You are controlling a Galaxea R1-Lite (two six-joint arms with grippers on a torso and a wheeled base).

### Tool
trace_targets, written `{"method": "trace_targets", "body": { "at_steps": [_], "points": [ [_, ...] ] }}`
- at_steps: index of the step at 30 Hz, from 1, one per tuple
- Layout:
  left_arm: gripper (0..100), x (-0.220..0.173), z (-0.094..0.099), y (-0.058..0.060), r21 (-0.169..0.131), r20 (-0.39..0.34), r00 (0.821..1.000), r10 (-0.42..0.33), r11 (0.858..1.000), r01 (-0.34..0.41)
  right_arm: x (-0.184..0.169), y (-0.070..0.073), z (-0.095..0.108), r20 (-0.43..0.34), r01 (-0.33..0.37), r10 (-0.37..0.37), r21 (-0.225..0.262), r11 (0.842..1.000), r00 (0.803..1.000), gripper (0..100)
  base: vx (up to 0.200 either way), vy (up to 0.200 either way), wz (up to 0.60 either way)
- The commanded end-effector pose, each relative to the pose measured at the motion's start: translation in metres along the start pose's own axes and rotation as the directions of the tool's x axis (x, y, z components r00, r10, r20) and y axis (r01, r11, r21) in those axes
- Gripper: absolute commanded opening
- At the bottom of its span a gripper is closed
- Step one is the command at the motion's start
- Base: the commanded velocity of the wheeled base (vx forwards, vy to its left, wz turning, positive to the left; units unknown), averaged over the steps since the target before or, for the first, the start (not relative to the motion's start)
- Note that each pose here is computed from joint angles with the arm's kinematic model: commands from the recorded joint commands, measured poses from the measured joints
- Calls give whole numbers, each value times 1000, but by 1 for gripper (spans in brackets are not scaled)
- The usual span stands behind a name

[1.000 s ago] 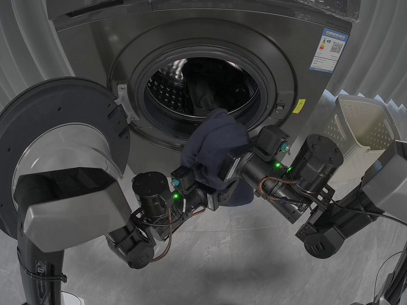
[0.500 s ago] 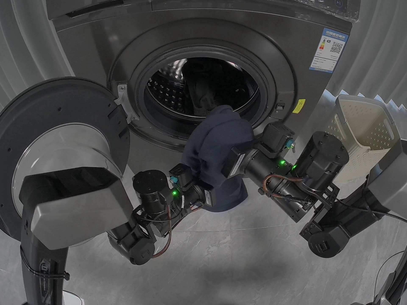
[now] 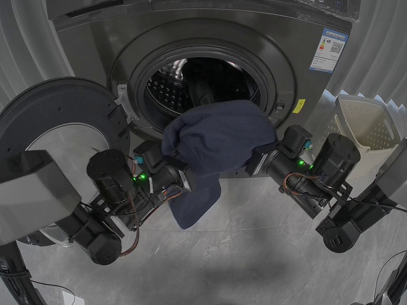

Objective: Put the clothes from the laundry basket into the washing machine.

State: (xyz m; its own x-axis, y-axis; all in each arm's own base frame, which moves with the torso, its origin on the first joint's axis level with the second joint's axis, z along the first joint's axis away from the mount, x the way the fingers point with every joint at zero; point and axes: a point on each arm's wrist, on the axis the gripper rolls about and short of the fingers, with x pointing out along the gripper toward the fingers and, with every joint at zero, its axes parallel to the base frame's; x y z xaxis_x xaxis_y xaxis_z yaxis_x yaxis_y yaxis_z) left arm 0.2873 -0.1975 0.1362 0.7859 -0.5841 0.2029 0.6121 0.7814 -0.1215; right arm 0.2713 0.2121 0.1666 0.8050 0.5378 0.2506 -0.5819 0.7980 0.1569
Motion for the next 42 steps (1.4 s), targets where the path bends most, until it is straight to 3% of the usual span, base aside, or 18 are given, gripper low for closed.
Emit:
{"method": "trace_targets", "body": {
  "at_steps": [1,6,7,12,23,26,33,36,42],
  "points": [
    [0,-17,34,-6,-6,74,997,0,1000,1,-2,6,-14,-45,-14,14,2,1000,999,0,0,0,0],
    [0,-21,34,-8,-9,67,998,-2,1000,3,-2,12,-17,-48,-33,33,7,999,998,0,0,0,0],
    [0,-20,33,-9,-10,67,998,-4,1000,4,-2,14,-17,-47,-39,39,9,999,998,100,0,0,0],
    [0,-21,34,-9,-11,70,998,-4,1000,5,-8,22,-16,-48,-67,68,15,998,997,100,0,0,0],
    [0,-37,41,-11,-13,63,998,-3,1000,4,-68,21,-24,-203,-154,152,4,988,967,100,0,0,0],
    [0,-47,45,-11,-13,58,998,-1,1000,2,-92,17,-27,-260,-183,173,-13,983,950,100,0,0,0],
    [0,-75,37,-12,-12,-16,1000,-11,1000,11,-135,5,-43,-426,-210,196,14,978,883,100,0,0,0],
    [0,-77,34,-11,-11,-32,1000,-2,1000,1,-130,-3,-45,-425,-173,157,1,985,892,100,0,0,0],
    [0,-82,29,-10,-8,-61,998,1,1000,-1,-102,-31,-41,-352,-62,46,-34,998,935,100,0,0,0]
  ]
}}
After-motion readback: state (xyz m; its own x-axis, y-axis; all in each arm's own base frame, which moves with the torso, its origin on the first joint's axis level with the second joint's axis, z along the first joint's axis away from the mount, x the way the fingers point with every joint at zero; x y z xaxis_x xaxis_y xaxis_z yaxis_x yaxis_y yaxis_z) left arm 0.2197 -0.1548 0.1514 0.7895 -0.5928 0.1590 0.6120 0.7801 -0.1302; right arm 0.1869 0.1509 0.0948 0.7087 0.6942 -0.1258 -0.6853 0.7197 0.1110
